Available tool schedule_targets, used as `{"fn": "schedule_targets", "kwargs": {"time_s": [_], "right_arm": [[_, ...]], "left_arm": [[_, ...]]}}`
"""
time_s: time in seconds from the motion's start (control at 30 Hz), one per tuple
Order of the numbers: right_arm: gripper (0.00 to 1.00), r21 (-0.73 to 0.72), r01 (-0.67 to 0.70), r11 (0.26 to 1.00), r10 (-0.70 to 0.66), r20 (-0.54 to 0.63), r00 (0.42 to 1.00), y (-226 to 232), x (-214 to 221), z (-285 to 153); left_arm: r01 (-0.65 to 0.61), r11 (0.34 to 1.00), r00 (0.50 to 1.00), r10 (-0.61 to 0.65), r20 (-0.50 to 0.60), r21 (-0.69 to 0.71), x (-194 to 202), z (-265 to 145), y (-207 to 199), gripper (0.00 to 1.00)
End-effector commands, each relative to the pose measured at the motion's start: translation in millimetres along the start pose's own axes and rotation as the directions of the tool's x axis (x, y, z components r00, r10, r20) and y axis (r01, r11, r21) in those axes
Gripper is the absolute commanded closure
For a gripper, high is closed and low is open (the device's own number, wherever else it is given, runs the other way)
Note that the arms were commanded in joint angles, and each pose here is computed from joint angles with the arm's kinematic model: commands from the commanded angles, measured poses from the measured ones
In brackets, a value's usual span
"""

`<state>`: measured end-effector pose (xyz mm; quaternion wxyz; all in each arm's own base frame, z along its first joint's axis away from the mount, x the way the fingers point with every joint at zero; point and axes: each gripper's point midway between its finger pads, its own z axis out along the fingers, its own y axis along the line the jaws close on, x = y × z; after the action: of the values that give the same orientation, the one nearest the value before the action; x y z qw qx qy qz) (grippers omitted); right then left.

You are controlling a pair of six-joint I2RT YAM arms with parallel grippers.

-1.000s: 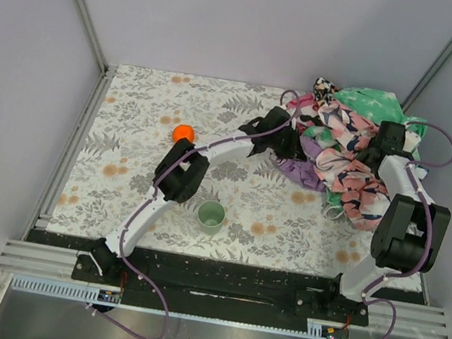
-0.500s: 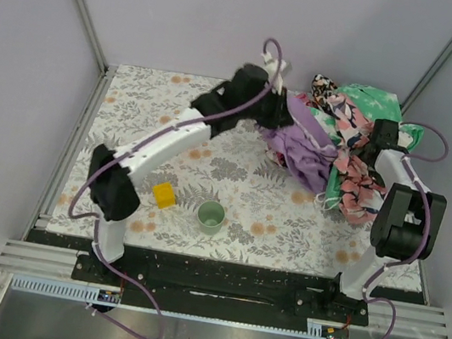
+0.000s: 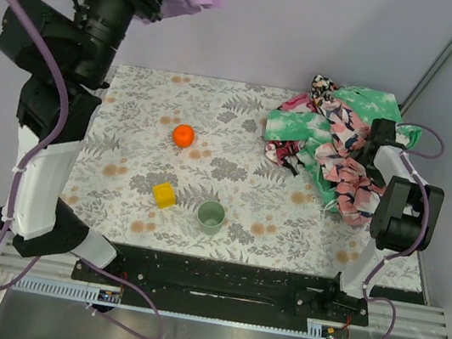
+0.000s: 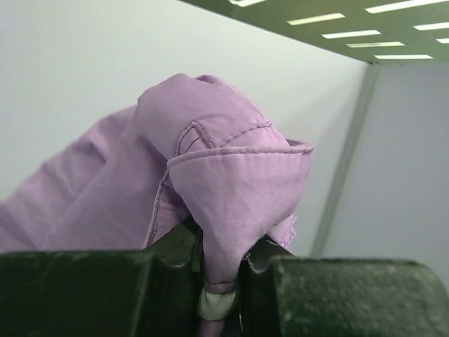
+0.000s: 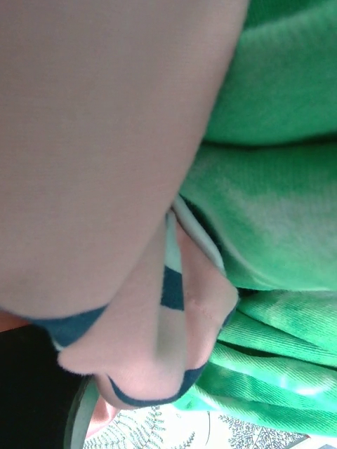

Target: Pick out a specific cloth from the pile

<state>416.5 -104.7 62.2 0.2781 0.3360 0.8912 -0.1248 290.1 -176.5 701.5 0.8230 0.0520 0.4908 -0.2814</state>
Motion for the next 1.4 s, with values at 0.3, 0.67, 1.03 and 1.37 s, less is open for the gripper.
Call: {"fn": "schedule_targets", "kwargs": {"time_s": [0.3, 0.67, 1.03, 1.37], "right_arm": [[0.01, 0.049, -0.026, 0.998, 0.028, -0.036, 0.999, -31, 12, -4], [0.01, -0.110, -0.101, 0.989, 0.114, 0.120, 0.986, -34, -18, -87], [0.01, -0.372, -0.112, 0.921, 0.220, 0.262, 0.939, -28, -36, -175], [0.00, -0.425, -0.089, 0.901, 0.232, 0.299, 0.925, -28, -36, -192]], "left_arm": [[-0.164, 0.886, 0.986, 0.165, -0.036, -0.434, 27, 17, 151, 1.00], [-0.184, 0.830, 0.971, 0.070, -0.230, -0.527, 134, 22, 234, 1.00], [-0.204, 0.700, 0.892, -0.156, -0.425, -0.684, 310, -6, 325, 1.00], [-0.261, 0.619, 0.698, -0.409, -0.587, -0.741, 474, -68, 379, 0.89]]}}
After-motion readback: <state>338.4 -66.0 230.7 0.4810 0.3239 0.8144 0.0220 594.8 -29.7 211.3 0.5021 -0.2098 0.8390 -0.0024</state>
